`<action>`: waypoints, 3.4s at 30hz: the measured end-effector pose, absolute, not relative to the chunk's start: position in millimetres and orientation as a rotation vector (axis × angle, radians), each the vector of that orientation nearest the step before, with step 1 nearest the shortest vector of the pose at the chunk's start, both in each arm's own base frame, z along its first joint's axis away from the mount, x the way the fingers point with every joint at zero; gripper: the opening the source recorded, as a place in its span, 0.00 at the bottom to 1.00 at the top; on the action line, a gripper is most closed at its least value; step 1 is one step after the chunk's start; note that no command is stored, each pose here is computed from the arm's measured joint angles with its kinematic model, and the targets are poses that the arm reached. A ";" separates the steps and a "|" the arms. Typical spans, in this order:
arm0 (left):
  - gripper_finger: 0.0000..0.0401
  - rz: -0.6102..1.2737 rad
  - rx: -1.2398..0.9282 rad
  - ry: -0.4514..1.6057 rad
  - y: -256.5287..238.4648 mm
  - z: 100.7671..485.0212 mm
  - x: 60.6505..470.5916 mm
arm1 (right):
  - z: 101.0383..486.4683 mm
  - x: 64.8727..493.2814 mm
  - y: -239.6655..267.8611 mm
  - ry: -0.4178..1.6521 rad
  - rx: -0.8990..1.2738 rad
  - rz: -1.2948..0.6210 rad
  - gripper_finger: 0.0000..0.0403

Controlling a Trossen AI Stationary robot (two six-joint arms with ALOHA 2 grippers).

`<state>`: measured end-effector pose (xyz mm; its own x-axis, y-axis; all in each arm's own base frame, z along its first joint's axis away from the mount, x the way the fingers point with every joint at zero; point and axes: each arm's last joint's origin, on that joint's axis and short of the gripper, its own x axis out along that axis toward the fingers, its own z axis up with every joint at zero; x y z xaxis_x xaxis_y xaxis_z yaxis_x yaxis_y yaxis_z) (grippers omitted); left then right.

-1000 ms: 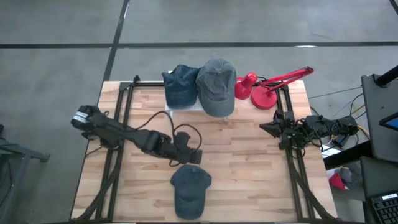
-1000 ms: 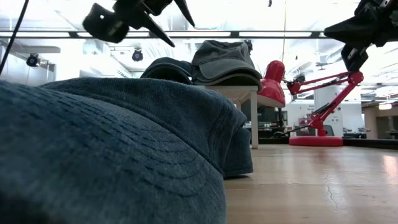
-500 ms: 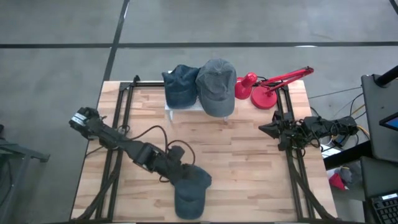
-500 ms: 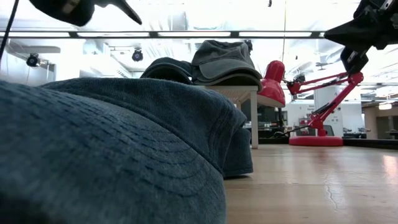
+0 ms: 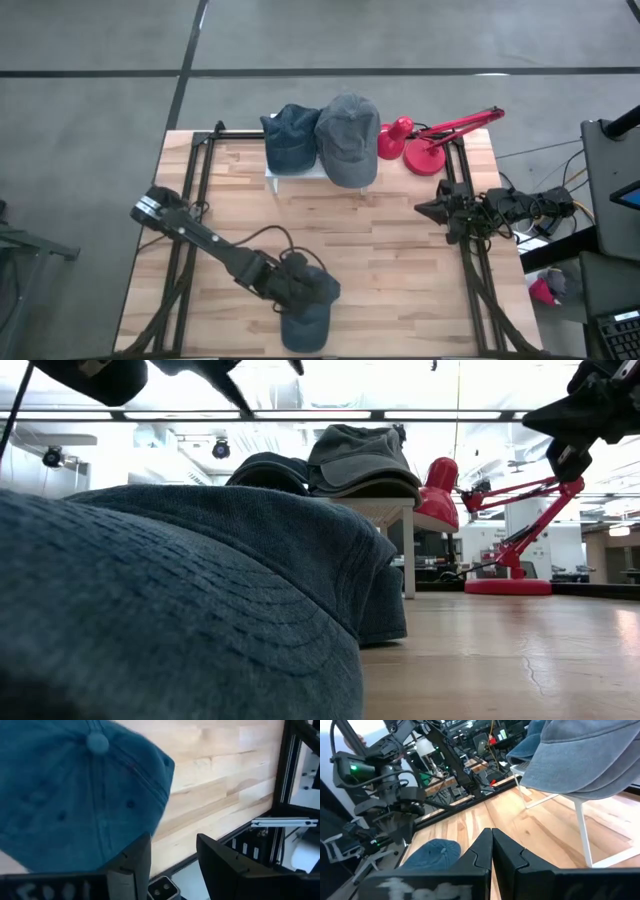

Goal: Pick & Place hat
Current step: Stack the blue cap on the blue caps on the shelf

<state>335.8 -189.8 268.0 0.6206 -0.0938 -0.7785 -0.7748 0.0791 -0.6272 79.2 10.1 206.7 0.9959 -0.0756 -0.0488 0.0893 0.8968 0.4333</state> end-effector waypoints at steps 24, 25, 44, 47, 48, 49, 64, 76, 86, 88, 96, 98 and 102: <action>0.37 0.869 -1.382 1.010 -219.5 259.5 362.9 | 206.0 79.2 10.4 0.041 0.425 -0.077 0.02; 0.37 0.865 -1.367 1.007 -219.1 259.3 362.8 | 206.0 79.2 10.4 0.041 0.424 -0.077 0.02; 0.50 0.887 -1.355 1.006 -218.2 255.7 361.6 | 206.0 79.2 10.4 0.041 0.418 -0.078 0.02; 0.60 0.887 -1.354 1.007 -218.2 255.6 361.5 | 206.0 79.2 10.3 0.041 0.418 -0.078 0.02; 0.63 0.888 -1.353 1.007 -218.3 254.9 361.8 | 206.0 79.2 10.3 0.041 0.418 -0.078 0.02; 0.67 0.889 -1.353 1.008 -218.4 254.5 361.9 | 206.0 79.2 10.3 0.041 0.418 -0.078 0.02; 0.82 1.041 -1.266 1.056 -219.4 191.0 382.4 | 206.1 79.2 10.3 0.039 0.422 -0.081 0.02; 0.63 1.100 -1.223 1.191 -219.4 137.7 395.5 | 206.0 79.3 10.3 0.039 0.428 -0.079 0.02; 0.11 1.075 -1.167 1.006 -213.4 161.8 393.7 | 205.7 79.3 10.3 0.042 0.425 -0.079 0.02; 0.03 1.070 -1.146 0.963 -210.8 167.1 393.3 | 205.4 79.3 10.3 0.045 0.422 -0.080 0.02; 0.02 1.010 -1.145 0.786 -201.1 216.9 383.9 | 202.9 79.0 10.3 0.070 0.411 -0.085 0.02; 0.01 0.992 -1.153 0.735 -198.2 233.2 379.3 | 202.9 79.1 10.3 0.070 0.412 -0.085 0.02; 0.01 0.939 -1.140 0.624 -192.1 265.1 369.2 | 202.9 79.0 10.3 0.070 0.409 -0.085 0.02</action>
<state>369.2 -192.1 265.1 0.4894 0.2997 -0.8190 -0.8711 0.1234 -0.4753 79.0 10.3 202.9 0.9940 -0.0680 -0.0852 0.0963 0.9141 0.3940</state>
